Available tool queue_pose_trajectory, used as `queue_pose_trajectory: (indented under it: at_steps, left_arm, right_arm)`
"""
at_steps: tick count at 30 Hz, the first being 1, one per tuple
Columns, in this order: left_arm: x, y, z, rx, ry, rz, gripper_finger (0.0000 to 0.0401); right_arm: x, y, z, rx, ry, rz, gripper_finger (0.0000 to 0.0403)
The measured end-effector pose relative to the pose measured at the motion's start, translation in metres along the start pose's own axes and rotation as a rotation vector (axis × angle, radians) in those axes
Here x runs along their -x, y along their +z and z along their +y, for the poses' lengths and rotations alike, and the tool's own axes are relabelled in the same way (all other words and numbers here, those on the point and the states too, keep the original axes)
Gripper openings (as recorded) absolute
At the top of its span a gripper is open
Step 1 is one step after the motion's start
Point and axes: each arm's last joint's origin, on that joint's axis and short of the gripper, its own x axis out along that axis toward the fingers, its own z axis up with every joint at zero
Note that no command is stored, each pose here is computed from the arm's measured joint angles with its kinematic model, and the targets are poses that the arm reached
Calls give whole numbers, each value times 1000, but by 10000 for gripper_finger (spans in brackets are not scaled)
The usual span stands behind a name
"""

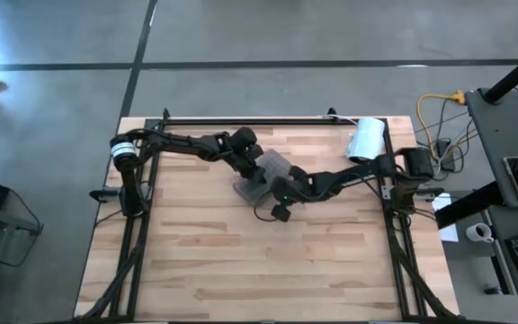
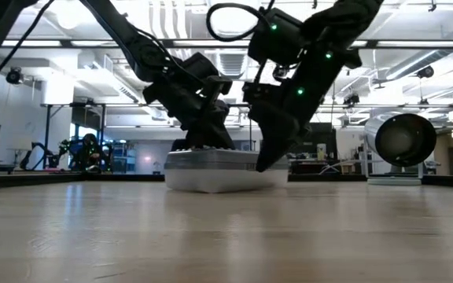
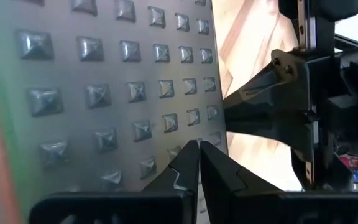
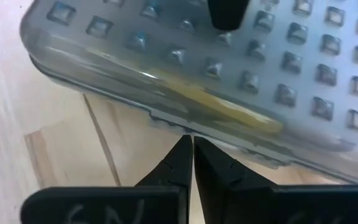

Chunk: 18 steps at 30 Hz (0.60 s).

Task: Pick & place school supplies into a supply box
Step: Close the black supply box

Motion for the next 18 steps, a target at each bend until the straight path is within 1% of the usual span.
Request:
queue_pose_trajectory:
  at_steps: [2,5,8,12,15,18]
  left_arm:
    - [1,0,-1,-2,3,-5,0]
    - [3,1,-3,-12,-5,-18,0]
    - [3,1,-6,-18,-18,-14,0]
    - [2,0,-7,-20,-25,-12,0]
    - [2,0,-7,-18,-23,-12,0]
    - [5,1,-9,-23,-27,-18,0]
  right_arm:
    - [-4,3,-4,7,10,8,8]
    - [-10,5,-8,-13,33,30,8]
    - [-14,6,-8,-24,24,15,9]
    - [-15,3,-9,-19,10,34,9]
    - [-8,5,-9,-30,14,40,9]
    - [9,13,-7,-57,25,26,9]
